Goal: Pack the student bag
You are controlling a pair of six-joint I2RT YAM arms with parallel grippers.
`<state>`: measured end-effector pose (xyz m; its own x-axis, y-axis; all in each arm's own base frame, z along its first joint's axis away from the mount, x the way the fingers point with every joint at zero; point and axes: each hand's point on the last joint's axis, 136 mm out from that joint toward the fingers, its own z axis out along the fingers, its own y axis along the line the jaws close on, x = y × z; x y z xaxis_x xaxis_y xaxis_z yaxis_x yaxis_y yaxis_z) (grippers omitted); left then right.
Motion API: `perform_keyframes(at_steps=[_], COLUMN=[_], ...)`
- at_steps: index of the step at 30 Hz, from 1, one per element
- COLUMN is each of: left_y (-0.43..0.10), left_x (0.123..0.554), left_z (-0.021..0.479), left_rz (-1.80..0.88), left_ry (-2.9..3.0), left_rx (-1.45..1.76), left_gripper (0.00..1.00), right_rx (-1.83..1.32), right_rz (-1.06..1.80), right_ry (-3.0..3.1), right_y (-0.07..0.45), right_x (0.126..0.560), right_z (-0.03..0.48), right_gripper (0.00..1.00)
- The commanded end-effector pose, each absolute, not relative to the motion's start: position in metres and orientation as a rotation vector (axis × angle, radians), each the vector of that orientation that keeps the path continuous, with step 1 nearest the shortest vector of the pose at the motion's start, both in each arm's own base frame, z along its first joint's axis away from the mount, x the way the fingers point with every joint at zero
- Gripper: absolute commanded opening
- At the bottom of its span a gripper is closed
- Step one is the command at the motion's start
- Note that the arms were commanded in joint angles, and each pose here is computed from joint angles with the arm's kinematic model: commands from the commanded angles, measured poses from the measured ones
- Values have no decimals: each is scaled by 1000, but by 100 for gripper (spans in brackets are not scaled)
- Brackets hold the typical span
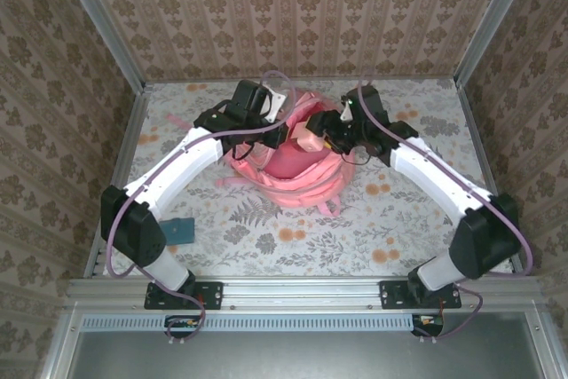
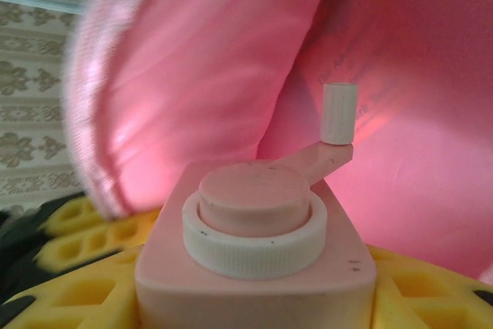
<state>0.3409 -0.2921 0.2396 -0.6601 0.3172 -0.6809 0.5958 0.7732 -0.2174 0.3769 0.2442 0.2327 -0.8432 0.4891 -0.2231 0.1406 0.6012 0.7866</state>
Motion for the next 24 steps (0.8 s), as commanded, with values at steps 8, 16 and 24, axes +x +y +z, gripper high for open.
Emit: perform_keyframes(at_steps=[8, 16, 24], left_y=[-296, -295, -290], left_x=[351, 352, 352], left_z=[350, 350, 350], left_rz=[-751, -764, -719], left_ry=[2053, 2054, 2018], left_rx=[512, 504, 522], left_gripper=[0, 0, 0], right_rx=[543, 548, 538], right_rz=[1296, 1304, 1081], right_ry=[2405, 2376, 2436], right_y=[283, 271, 240], right_x=[413, 407, 383], right_z=[240, 239, 223], right_gripper=[72, 68, 44])
